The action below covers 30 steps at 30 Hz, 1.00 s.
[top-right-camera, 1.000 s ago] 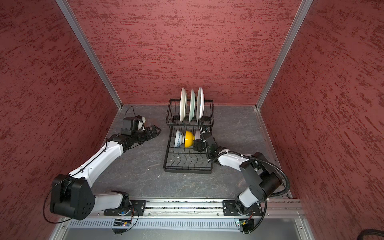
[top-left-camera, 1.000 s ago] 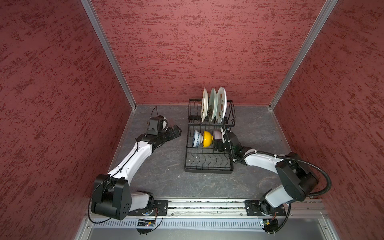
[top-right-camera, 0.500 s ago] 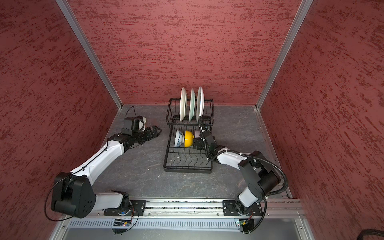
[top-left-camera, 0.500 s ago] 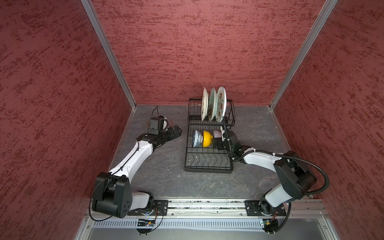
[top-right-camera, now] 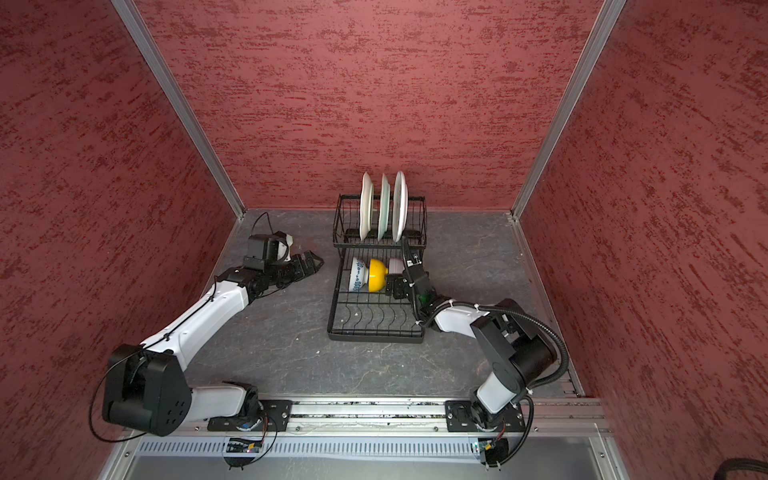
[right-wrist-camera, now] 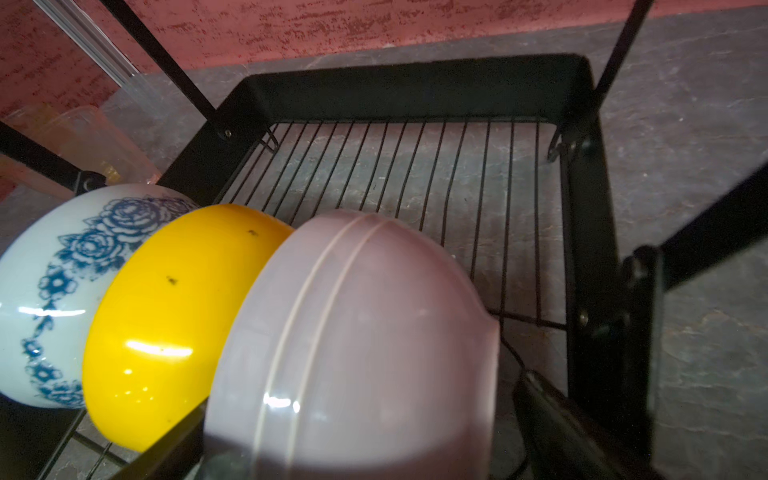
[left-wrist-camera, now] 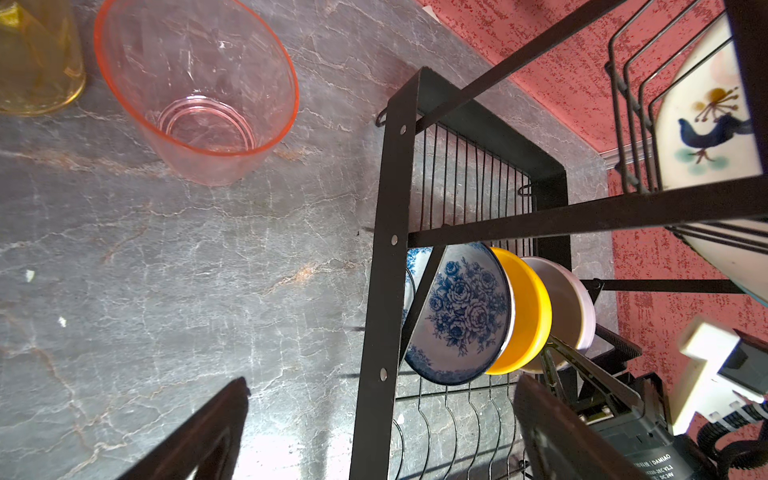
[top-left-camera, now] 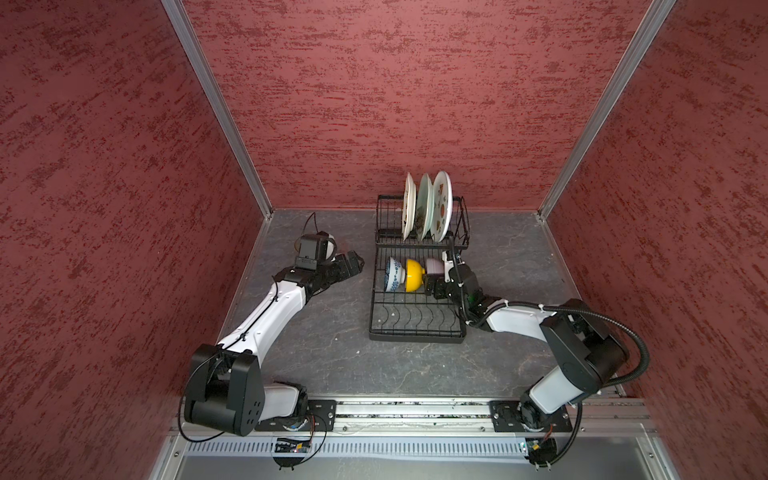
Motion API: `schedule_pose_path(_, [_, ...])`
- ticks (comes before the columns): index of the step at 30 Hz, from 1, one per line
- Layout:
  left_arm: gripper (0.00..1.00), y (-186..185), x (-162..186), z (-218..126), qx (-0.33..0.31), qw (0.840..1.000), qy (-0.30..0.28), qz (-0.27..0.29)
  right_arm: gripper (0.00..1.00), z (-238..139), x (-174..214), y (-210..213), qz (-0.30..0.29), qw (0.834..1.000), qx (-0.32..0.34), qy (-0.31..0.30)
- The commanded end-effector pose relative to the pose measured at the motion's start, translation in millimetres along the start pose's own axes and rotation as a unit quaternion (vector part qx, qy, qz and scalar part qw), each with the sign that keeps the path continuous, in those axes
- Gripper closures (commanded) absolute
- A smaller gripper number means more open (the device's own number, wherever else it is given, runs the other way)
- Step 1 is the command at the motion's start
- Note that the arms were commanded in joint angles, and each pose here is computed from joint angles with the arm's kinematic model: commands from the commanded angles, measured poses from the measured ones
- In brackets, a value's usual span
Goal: Unload the mixed dishes from the dish rack
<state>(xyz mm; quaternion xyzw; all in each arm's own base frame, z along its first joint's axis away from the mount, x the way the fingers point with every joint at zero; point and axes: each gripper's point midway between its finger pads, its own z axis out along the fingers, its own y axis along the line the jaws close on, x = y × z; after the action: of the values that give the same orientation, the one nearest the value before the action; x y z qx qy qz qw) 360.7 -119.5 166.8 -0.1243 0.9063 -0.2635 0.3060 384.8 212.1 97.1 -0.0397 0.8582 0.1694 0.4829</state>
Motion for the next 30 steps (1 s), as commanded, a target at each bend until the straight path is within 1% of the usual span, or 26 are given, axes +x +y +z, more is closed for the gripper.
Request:
schedule_pose_path(1, [0.01,0.1,4.2,-2.0,0.002,1.000,0.004,0.006,0.01,-1.9,11.2,-21.5,-0.003,1.000,0.031,-0.004])
schedule_pose_path(9, [0.01,-0.9,4.1,-10.1,0.004,1.000,-0.006,0.008,0.01,-6.4,15.2,-22.9,-0.006,0.999,0.034,-0.008])
schedule_pose_path(17, [0.00,-2.6,6.5,-9.9,0.007,1.000,-0.001,0.008,0.01,-13.0,20.9,-22.3,-0.002,1.000,0.024,-0.006])
schedule_pose_path(25, [0.00,-0.8,10.0,-10.5,0.006,1.000,-0.002,0.007,0.01,-12.6,28.0,-19.3,-0.017,1.000,0.014,0.013])
schedule_pose_path(30, [0.00,0.0,11.9,-9.4,0.008,1.000,0.000,0.007,0.02,-4.9,30.4,-17.5,-0.036,0.999,0.013,0.023])
